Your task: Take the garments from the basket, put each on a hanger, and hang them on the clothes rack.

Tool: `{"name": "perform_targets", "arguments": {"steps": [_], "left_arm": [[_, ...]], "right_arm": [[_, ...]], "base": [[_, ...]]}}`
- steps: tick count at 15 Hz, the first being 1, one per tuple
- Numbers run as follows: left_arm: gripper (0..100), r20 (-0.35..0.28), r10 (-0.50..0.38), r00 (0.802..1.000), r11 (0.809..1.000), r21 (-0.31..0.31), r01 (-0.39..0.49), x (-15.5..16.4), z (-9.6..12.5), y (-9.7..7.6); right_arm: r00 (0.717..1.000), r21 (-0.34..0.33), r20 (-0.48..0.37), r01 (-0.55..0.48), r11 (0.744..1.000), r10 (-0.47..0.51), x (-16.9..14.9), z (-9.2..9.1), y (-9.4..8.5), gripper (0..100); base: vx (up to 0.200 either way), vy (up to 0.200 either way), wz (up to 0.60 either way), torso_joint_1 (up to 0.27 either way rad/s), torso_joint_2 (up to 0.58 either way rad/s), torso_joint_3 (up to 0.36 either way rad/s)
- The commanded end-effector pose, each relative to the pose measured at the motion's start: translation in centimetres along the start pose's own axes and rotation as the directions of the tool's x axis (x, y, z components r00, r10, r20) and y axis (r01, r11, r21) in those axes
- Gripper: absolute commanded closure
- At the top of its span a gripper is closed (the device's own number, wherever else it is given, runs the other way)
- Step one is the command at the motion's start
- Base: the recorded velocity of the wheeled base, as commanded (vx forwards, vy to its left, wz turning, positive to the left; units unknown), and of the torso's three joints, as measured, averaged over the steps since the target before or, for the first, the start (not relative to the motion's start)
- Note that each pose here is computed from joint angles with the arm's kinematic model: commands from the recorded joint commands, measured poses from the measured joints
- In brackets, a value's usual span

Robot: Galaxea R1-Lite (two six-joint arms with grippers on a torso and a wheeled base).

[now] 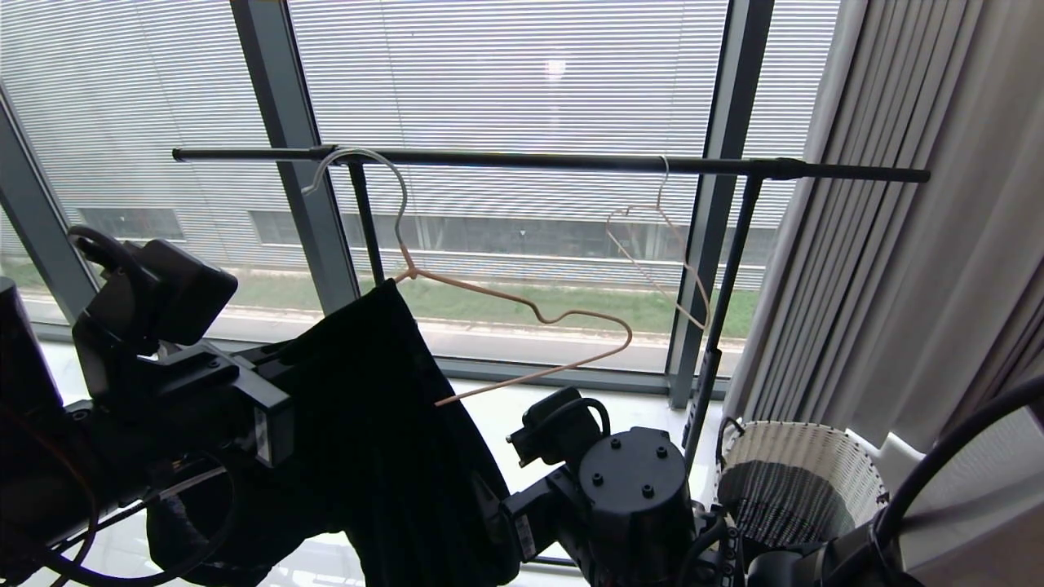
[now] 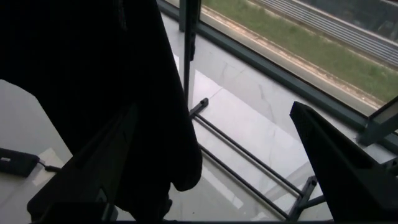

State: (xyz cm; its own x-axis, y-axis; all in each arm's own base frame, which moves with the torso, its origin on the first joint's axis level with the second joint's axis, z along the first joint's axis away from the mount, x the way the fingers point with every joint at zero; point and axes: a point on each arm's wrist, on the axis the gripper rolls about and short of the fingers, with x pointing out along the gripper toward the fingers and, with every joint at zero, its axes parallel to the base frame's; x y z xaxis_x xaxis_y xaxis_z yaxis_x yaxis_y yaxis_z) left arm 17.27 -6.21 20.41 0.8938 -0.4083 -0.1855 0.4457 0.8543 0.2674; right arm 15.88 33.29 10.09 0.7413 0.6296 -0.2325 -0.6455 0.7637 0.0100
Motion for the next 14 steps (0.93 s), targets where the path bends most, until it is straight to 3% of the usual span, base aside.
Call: {"name": "perform_targets", "arguments": {"steps": [1, 6, 14], "left_arm": [[100, 0.001, -0.001, 1.000, 1.000, 0.000, 0.001, 0.0, 0.0, 0.0], [100, 0.012, -0.013, 1.000, 1.000, 0.002, 0.013, -0.2, 0.2, -0.3], [100, 0.022, -0.031, 0.999, 1.000, 0.003, 0.031, -0.3, 0.3, -0.6]], "right_arm": [[1.000, -0.001, 0.000, -0.013, 1.000, 0.013, -0.1, 0.0, 0.2, 0], [0.999, -0.020, -0.033, -0.011, 1.000, 0.010, 0.6, -1.2, 0.3, 0], [0.995, -0.059, -0.078, 0.054, 0.997, -0.058, 2.2, -2.8, -1.5, 0]], "base": [[0.000, 0.000, 0.00, 0.000, 0.00, 0.000], [0.000, 0.000, 0.00, 0.000, 0.00, 0.000], [0.000, 0.000, 0.00, 0.000, 0.00, 0.000]]}}
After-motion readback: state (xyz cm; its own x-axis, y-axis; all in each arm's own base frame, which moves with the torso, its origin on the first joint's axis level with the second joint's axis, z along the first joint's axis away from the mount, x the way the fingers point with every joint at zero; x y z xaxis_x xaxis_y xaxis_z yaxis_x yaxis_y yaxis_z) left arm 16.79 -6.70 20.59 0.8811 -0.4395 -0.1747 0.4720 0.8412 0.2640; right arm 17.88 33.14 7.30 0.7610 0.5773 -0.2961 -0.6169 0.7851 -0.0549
